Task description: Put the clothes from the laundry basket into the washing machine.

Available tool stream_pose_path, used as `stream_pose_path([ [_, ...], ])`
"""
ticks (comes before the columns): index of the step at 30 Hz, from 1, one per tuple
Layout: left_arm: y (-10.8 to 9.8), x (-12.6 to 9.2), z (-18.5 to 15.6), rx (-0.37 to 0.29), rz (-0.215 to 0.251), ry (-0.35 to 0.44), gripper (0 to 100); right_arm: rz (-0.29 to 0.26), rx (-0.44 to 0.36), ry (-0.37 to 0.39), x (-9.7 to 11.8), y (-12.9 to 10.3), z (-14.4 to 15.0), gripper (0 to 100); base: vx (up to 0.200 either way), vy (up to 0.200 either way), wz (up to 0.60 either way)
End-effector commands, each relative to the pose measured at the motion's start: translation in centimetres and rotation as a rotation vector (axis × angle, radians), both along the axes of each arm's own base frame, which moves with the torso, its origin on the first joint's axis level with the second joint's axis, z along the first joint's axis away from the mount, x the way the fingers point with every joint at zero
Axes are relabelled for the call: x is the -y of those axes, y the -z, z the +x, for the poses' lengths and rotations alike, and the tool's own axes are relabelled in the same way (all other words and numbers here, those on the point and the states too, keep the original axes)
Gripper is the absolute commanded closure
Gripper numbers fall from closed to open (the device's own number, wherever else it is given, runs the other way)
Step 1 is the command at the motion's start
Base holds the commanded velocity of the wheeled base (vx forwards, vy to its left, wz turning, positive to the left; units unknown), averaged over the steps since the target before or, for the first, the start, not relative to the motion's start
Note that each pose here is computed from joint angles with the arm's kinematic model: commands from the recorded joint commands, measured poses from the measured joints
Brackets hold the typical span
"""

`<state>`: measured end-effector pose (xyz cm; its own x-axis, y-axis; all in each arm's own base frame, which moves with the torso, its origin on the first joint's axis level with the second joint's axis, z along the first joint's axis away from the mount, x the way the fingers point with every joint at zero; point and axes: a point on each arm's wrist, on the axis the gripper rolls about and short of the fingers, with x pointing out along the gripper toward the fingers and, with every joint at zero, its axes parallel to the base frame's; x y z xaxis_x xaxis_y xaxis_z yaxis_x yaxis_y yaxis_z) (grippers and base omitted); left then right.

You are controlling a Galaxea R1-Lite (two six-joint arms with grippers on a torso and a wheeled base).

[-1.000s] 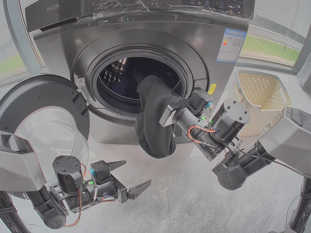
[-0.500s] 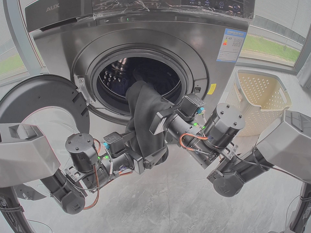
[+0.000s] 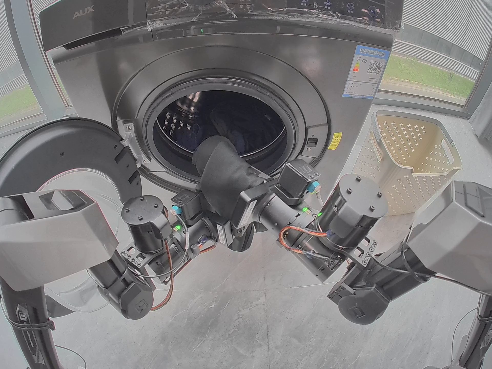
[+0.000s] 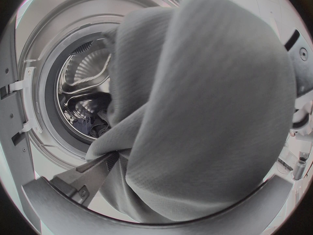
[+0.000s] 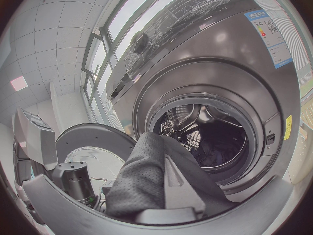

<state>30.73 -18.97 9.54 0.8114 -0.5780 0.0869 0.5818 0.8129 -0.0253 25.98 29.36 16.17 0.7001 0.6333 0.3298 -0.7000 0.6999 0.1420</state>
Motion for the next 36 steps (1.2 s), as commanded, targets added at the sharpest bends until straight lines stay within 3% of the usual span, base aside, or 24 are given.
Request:
stream_pose_path([
  [1,0.7,-0.1,1.1,-0.001,-0.002,-0.028,0,0.001,-0.002,-0.003,0.3,-0.3,-0.5,100,0.0,0.0,0.0],
  [3,0.4,0.0,1.3,0.007,-0.009,-0.039,0,0.002,-0.003,-0.006,0.5,-0.4,-0.8,100,0.0,0.0,0.0],
  [4,0.4,0.0,1.3,0.008,-0.011,-0.038,100,0.001,-0.004,-0.006,0.5,-0.4,-0.8,100,0.0,0.0,0.0],
  [11,0.4,-0.2,1.5,0.001,-0.024,-0.049,100,0.011,-0.005,0.018,1.2,-0.6,-0.5,100,0.0,0.0,0.0],
  [17,-1.2,-1.1,1.5,0.036,-0.049,-0.067,100,0.02,-0.032,0.075,2.5,-0.5,0.2,100,0.0,0.0,0.0],
  [21,-3.9,-1.8,0.0,0.064,-0.12,-0.056,100,-0.003,-0.076,0.123,3.9,0.7,1.3,100,0.0,0.0,0.0],
  [24,-5.2,-2.2,-1.2,0.075,-0.144,-0.047,100,-0.021,-0.103,0.136,4.0,1.6,1.5,100,0.0,0.0,0.0],
  [33,-6.7,-3.7,-5.1,0.069,-0.148,-0.02,100,-0.048,-0.128,0.107,3.1,3.2,1.0,100,0.0,0.0,0.0],
  [36,-7.2,-4.0,-5.9,0.069,-0.172,-0.011,100,-0.052,-0.123,0.095,2.9,3.2,0.8,100,0.0,0.0,0.0],
])
